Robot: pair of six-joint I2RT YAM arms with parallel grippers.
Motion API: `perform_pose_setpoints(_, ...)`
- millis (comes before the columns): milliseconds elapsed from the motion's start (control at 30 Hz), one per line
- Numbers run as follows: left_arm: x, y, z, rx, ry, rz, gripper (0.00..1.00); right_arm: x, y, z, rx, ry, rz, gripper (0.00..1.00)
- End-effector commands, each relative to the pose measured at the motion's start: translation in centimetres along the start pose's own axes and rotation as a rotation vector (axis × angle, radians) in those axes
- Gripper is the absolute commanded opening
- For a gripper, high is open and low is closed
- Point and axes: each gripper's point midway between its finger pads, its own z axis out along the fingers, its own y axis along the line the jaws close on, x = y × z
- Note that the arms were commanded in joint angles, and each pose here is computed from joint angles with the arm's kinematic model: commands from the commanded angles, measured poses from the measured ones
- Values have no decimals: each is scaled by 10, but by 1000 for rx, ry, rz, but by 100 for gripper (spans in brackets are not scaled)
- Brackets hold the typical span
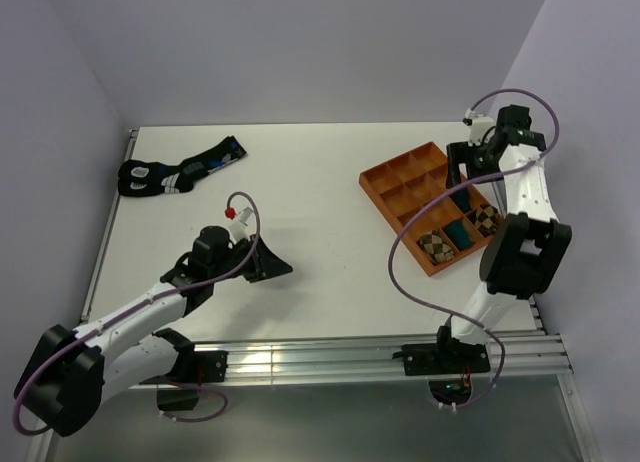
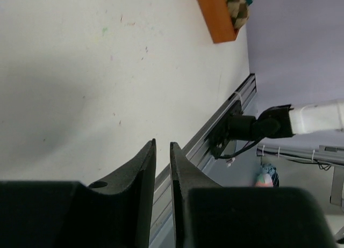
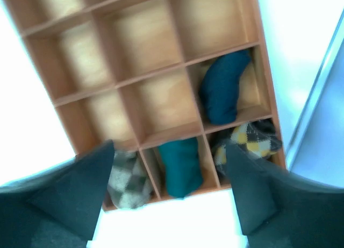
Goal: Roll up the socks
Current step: Reset both arms
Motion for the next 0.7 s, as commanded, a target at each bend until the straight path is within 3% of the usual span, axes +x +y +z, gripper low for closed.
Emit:
perform_pose_setpoints(0,-31,-25,-11,-7,-98,49,22,-3,42,-45,-103,-112,-79,96)
perform_pose_setpoints(267,-45,-40,-35,-42,-208,25,23,22,132,-97,-263,-257,-245,100)
perform_pose_setpoints(467,-51,-39,-43,-79,-257,38,23,32,231,-138,-512,-427,-412,100)
perform_pose_setpoints(667,-54,-46,-45,-69,-270,17,22,48,294,-155,-654,-453,-513,100)
